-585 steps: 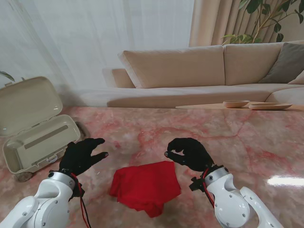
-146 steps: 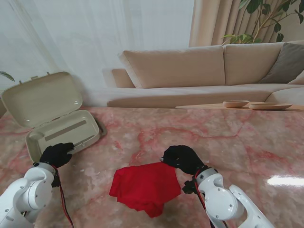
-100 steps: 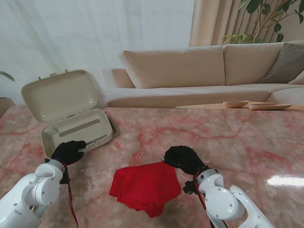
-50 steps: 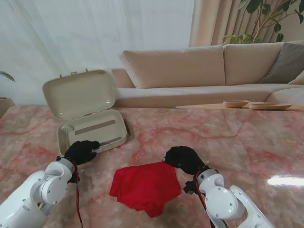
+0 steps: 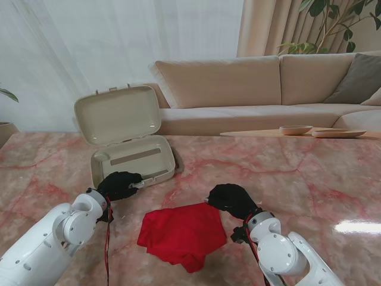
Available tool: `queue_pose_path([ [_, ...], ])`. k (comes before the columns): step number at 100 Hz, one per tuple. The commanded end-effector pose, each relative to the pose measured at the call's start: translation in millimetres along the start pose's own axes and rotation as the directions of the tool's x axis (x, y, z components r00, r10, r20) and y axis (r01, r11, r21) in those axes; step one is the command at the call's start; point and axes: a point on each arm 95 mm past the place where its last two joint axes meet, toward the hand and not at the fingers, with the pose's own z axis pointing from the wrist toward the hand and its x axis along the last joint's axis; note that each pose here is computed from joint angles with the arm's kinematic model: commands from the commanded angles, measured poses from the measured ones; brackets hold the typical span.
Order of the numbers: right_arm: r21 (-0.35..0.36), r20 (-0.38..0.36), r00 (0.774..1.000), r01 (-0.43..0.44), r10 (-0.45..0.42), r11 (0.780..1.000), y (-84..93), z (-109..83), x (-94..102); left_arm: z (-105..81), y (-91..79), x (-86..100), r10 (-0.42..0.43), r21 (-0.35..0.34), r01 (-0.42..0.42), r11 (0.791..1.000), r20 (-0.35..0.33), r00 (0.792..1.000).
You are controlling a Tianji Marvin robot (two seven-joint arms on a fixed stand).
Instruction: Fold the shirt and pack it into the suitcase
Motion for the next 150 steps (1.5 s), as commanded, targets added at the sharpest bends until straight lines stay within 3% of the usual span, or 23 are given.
queue_pose_path([
  [1,0.019,0.019,1.0,-0.012,0.012,1.0,-5.8,-1.2,-5.7,3.0,12.4,6.4,-0.017,-0.035,0.016,0.999,-0.021,1.0],
  [64,0.006,0.036,0.999,-0.019,0.019,1.0,-3.8,0.4,-15.9,36.8,16.9,31.7,-0.032,-0.075,0.02,0.997,-0.156,0.987],
  [150,-0.027,0.047,0.999,-0.019,0.02,0.999,2.5,1.3,-22.1,68.2,21.8,58.9,-0.036,-0.088,0.008,0.996,-0.323,0.946],
])
